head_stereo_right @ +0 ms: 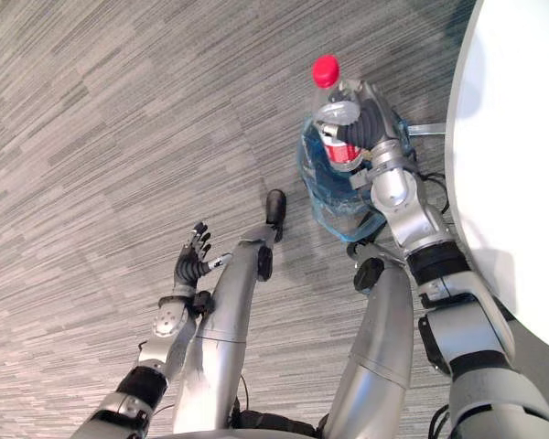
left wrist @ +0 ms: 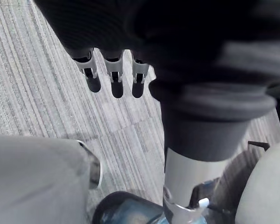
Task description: Gather rubbish on tea table into small bin, then transfer packed bag to large trash can.
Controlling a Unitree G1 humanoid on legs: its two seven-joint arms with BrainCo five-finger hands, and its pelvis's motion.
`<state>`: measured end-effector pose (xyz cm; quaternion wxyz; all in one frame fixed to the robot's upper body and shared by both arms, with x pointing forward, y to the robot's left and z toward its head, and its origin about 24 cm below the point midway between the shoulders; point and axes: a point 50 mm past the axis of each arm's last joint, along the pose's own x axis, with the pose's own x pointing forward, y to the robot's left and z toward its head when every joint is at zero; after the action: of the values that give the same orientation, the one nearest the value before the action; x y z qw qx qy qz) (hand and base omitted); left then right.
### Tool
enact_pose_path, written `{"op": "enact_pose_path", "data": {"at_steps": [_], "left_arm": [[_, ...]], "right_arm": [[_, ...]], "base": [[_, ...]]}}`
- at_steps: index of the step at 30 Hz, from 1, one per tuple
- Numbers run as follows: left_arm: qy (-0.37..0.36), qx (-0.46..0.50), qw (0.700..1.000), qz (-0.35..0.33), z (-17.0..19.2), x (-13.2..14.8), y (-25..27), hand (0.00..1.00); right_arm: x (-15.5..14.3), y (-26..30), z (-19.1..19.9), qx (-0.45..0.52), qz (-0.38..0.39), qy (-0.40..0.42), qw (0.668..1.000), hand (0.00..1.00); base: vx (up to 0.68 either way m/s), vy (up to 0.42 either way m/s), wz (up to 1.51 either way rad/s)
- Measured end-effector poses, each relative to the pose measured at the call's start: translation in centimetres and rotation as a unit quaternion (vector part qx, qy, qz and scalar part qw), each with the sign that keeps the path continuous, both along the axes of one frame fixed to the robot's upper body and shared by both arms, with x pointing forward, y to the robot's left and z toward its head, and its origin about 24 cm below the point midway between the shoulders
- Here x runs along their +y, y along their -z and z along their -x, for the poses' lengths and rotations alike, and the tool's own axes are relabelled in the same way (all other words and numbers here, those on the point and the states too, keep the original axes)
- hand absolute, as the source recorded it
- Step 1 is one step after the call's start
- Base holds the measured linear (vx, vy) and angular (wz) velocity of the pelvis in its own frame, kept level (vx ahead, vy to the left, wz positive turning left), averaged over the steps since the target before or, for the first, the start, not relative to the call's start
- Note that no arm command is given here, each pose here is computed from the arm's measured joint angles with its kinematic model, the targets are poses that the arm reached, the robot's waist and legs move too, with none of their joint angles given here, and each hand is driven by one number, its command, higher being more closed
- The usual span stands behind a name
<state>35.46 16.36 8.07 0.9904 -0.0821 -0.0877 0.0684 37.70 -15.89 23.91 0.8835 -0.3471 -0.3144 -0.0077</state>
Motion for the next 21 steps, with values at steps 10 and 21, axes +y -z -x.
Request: {"op": "enact_pose_path", "data": {"at_steps": [10, 21], "left_arm": [[0.024, -0.006, 0.999, 0.041, -0.2, -0.7, -1.2, 0.00], [0.017, -0.031, 0.997, 0.064, 0.1, -0.5, -2.1, 0.00]], "right_arm": [[2.4, -0.5, 0.5, -0.001, -0.027, -0.039, 0.999, 0.00], [4.0, 1.2, 0.9, 0.027, -0.044, -0.060, 0.997, 0.00]], "base": [[-0.04, 0.003, -0.10], [-0.02, 0.003, 0.00]]}}
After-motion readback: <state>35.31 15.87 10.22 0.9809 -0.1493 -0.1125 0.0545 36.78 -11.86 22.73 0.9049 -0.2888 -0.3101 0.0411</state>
